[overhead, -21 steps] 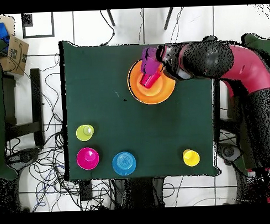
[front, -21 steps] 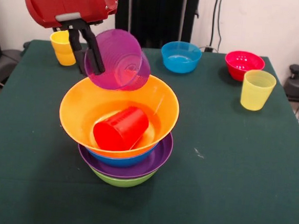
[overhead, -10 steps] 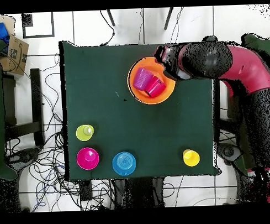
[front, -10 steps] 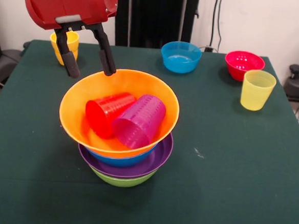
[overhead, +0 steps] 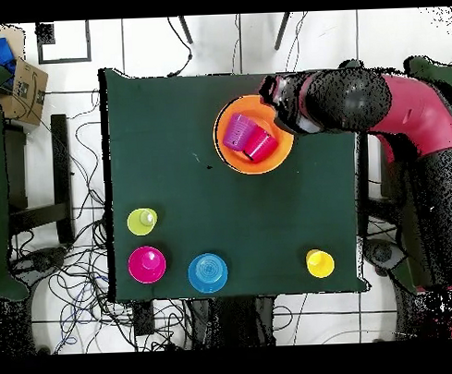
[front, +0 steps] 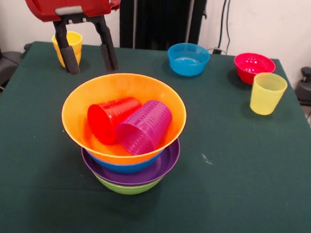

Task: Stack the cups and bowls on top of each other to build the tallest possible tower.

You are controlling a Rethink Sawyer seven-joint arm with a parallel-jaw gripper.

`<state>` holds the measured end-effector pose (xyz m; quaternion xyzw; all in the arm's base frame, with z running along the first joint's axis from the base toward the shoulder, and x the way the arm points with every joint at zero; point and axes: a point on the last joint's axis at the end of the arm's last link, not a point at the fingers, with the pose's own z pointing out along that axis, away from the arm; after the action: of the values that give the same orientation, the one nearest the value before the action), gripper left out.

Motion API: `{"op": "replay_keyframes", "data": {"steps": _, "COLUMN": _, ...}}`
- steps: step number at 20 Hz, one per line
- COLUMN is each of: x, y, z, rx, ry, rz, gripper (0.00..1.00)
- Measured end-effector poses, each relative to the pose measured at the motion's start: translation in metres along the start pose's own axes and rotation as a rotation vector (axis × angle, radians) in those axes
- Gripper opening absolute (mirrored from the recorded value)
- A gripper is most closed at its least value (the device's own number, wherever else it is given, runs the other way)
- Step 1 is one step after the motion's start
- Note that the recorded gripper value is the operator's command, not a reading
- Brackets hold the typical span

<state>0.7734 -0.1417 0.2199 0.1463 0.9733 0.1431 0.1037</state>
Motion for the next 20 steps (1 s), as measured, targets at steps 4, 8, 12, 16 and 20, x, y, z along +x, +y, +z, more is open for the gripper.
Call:
{"op": "replay_keyframes", "data": {"steps": 4, "x": 0.002, "y": 0.004, "z": -0.009, "rx": 0.013, "ry": -0.005, "rz": -0.014, "gripper": 1.00}}
{"op": "replay_keyframes", "data": {"steps": 8, "x": 0.013, "y": 0.009, "z": -0.016, "rx": 0.031, "ry": -0.005, "rz": -0.036, "gripper": 1.00}}
{"op": "replay_keyframes", "data": {"steps": 12, "x": 0.024, "y": 0.004, "z": -0.018, "rx": 0.039, "ry": -0.002, "rz": -0.044, "gripper": 1.00}}
{"op": "replay_keyframes", "data": {"steps": 16, "x": 0.039, "y": -0.017, "z": -0.014, "rx": 0.043, "ry": -0.010, "rz": -0.040, "gripper": 1.00}}
{"op": "replay_keyframes", "data": {"steps": 20, "x": 0.053, "y": -0.041, "z": -0.002, "rx": 0.055, "ry": -0.037, "rz": -0.047, "gripper": 1.00}}
